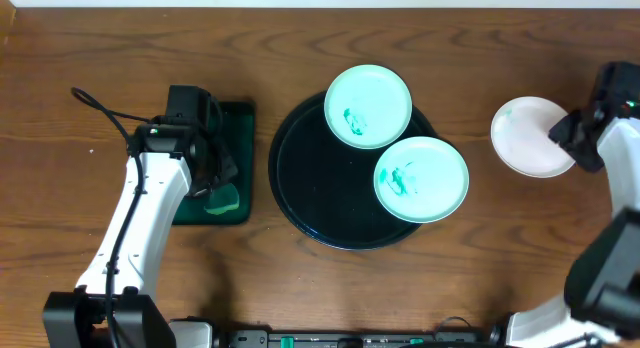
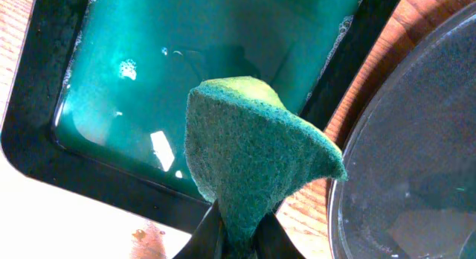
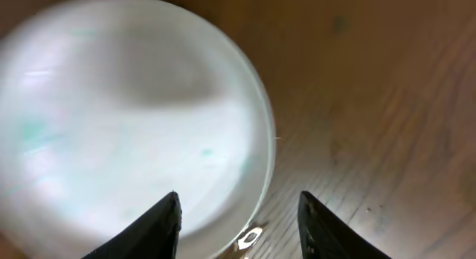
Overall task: Clean dirty plates on tray and stack at the side
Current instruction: 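Lower the white plate flat on the table and open the right gripper, then move the right gripper to the lower pale green plate and grip its rim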
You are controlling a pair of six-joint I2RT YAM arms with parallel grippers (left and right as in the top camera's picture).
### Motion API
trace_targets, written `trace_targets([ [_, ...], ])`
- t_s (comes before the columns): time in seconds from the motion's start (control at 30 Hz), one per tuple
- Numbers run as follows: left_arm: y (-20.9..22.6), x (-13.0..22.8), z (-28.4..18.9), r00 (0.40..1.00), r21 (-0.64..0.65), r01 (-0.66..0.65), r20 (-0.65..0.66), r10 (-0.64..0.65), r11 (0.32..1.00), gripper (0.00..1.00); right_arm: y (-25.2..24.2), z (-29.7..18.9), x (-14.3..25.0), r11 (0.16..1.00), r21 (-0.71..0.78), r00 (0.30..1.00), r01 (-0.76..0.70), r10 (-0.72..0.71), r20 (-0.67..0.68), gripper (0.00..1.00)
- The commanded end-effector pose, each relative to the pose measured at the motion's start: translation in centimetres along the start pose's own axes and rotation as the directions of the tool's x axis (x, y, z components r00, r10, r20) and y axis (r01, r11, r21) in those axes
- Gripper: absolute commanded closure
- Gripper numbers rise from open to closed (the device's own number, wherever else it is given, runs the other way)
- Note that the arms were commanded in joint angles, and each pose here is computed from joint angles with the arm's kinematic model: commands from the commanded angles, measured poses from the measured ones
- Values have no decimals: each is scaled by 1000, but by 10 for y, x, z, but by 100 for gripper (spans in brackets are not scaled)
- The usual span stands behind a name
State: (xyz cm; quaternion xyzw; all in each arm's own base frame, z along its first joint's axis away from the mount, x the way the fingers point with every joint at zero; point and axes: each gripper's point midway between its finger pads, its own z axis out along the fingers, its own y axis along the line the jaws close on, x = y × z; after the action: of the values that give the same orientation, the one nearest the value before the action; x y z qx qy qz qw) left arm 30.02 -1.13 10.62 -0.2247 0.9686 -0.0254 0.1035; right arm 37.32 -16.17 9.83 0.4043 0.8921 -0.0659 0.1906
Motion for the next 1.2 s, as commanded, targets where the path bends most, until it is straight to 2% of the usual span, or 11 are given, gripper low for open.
trace_targets([
  [0.0,5,3,5,1000,-22,-4,-14,4,1000,93,50,-62,8,934,-255,968,249,-236,81,35],
  [0.1,5,3,5,1000,-22,-4,-14,4,1000,93,71,-91,43,873,-350,937,340,-345,50,51],
  [0.13,5,3,5,1000,-22,-4,-14,4,1000,93,74,-94,55,865,-360,930,351,-368,22,53],
  [0.2,5,3,5,1000,-22,-4,-14,4,1000,93,79,-96,78,848,-372,908,376,-417,-33,52],
  [0.3,5,3,5,1000,-22,-4,-14,4,1000,93,81,-93,125,831,-371,854,415,-496,-157,43],
  [0.43,5,3,5,1000,-22,-4,-14,4,1000,93,80,-79,162,843,-347,828,410,-504,-246,41],
  [0.87,5,4,5,1000,-24,-8,-17,7,1000,93,69,-11,206,922,-270,868,278,-361,-342,42],
  [0.97,5,4,5,1000,-24,-8,-17,7,1000,93,73,-5,204,918,-284,877,276,-362,-317,50],
  [1.07,5,4,5,1000,-24,-8,-17,7,1000,93,76,-1,204,914,-297,884,275,-362,-295,69],
  [1.13,5,4,5,1000,-24,-8,-17,7,1000,93,77,2,204,913,-303,888,275,-362,-285,87],
  [1.17,5,4,5,1000,-24,-8,-17,7,1000,93,78,3,204,912,-306,890,274,-361,-279,90],
])
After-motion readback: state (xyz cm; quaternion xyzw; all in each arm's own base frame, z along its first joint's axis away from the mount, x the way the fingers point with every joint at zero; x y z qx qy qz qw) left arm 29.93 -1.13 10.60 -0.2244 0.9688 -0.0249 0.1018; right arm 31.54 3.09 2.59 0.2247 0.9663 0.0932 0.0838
